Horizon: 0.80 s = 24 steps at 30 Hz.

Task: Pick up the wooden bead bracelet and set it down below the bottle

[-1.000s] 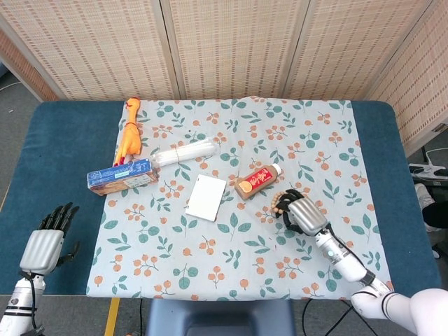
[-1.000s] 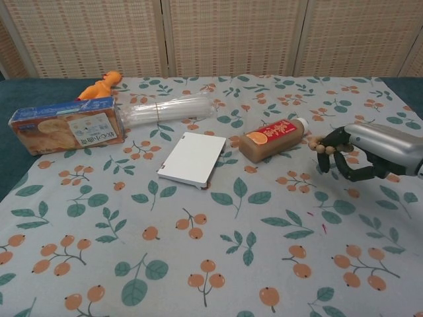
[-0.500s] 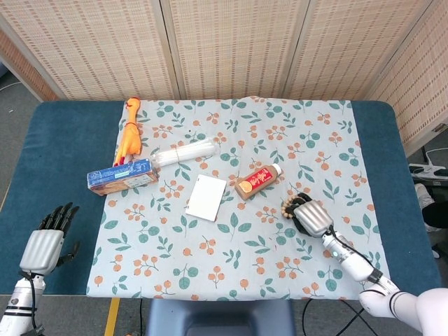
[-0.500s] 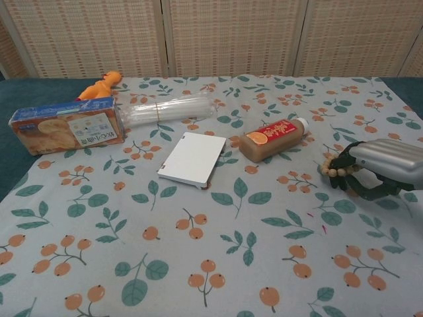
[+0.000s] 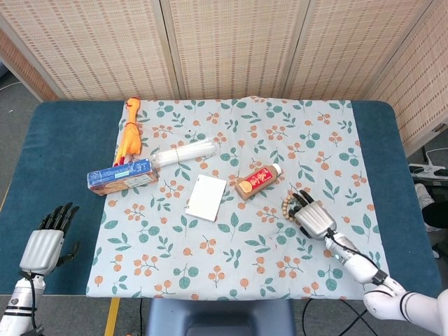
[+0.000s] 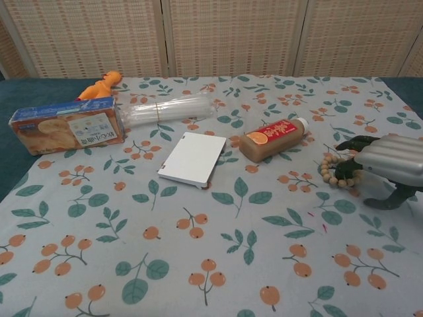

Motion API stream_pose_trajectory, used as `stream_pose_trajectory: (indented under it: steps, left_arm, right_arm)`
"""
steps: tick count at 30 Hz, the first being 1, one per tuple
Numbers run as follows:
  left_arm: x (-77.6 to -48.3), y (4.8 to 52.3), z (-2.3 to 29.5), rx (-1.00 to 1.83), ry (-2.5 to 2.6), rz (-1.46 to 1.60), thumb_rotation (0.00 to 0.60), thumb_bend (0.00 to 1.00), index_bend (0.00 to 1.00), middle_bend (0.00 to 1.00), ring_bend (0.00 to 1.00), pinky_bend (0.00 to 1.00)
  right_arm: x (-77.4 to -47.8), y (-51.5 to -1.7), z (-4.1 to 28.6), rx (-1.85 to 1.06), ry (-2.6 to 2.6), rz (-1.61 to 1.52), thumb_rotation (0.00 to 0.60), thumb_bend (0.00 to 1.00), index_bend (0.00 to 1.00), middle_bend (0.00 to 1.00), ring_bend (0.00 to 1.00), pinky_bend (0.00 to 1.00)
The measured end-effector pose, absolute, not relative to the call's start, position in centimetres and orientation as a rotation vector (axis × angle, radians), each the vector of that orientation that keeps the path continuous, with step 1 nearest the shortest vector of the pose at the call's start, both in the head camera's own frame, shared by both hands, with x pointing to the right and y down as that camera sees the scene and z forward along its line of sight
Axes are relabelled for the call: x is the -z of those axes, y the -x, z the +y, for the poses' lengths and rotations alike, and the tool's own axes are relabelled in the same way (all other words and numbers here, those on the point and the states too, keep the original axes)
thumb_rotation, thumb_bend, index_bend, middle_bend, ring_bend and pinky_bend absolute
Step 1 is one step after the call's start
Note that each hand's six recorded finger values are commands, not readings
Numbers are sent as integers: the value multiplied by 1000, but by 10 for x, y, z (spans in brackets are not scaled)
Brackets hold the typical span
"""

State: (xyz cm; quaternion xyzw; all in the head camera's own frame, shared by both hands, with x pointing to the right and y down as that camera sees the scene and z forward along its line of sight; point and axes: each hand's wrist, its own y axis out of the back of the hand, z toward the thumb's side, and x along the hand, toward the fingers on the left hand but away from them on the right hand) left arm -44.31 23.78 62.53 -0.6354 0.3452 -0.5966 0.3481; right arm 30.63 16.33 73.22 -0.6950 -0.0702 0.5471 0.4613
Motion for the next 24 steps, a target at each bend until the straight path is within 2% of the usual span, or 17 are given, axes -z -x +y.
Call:
stream_pose_trajectory:
  steps: [10, 14, 16, 18, 24]
  left_arm:
    - [-625, 443, 238, 1547, 1647, 895, 600, 438, 0, 0, 0, 164]
    - [-625, 443, 238, 1547, 1647, 895, 600, 439, 0, 0, 0, 164]
    - [-625, 443, 238, 1547, 1647, 895, 600, 439, 0, 0, 0, 162]
    - [-625, 443, 238, 1547, 1647, 895, 600, 438, 0, 0, 0, 159]
    - [-625, 443, 238, 1547, 1647, 895, 600, 431, 0, 0, 0, 150]
  right_arm:
    - [-674, -318, 159, -1291, 1632, -407, 600, 179, 0, 111, 0, 0]
    - [-653, -325, 173, -1267, 1631, -497, 600, 210, 0, 100, 0, 0]
    - [-644, -329, 180, -1254, 1622, -543, 600, 296, 0, 95, 0, 0]
    - [-634, -335, 190, -1237, 1604, -612, 600, 329, 0, 90, 0, 0]
    - [-625, -361, 220, -1252, 1510, -726, 600, 342, 0, 40, 0, 0]
